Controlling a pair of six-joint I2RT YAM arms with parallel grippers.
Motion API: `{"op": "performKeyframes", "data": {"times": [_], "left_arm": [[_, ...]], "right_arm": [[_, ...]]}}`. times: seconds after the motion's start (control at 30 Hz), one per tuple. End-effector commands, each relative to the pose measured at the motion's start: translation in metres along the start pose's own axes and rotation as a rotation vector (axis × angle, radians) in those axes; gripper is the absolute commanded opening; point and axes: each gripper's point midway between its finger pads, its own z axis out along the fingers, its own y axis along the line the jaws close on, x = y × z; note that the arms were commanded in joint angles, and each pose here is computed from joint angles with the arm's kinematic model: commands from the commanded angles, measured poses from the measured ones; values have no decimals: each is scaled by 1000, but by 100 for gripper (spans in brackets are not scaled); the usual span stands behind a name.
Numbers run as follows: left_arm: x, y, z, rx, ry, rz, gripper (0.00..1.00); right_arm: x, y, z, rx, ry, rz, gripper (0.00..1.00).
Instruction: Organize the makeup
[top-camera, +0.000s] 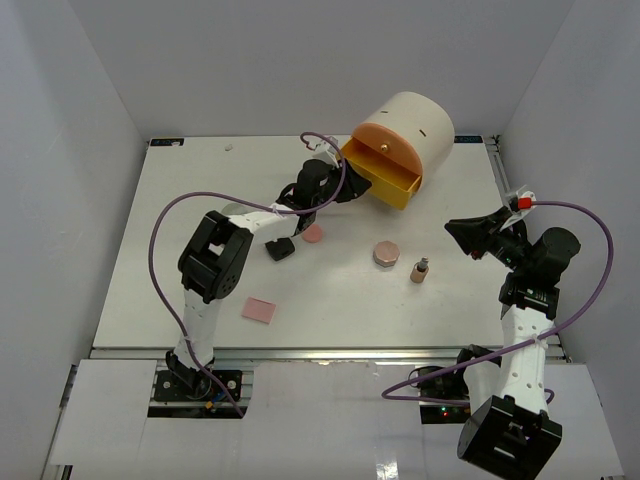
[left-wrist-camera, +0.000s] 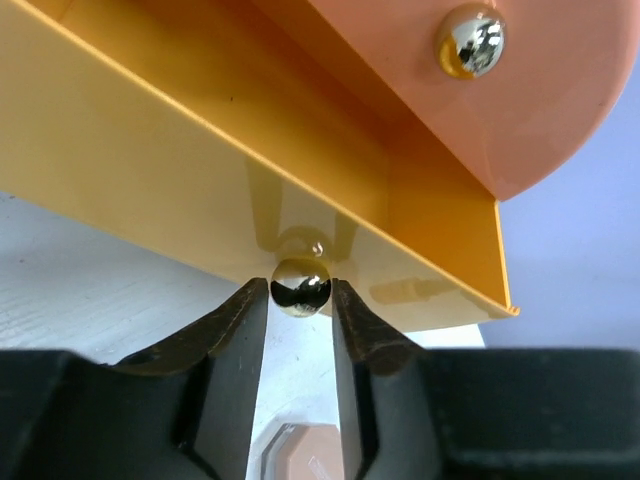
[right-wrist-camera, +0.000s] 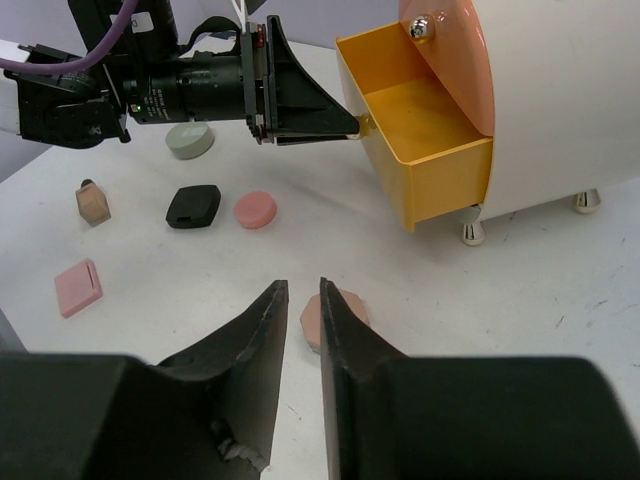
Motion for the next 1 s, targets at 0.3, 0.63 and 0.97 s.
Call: {"op": "performKeyframes", "data": {"times": [0.3,0.63,0.97], "left_arm": [[-59,-64,-66,123,-58,120,92],[-86,-39,-193,17,-81,408,97],[-63,-4,-296,-120,-227,626,98]], "right_arm": [[-1,-1,1,-38,3,-100,60],[21,6,14,-102,99,-183,88],[73,39,54,-206,538,-579,96]]}}
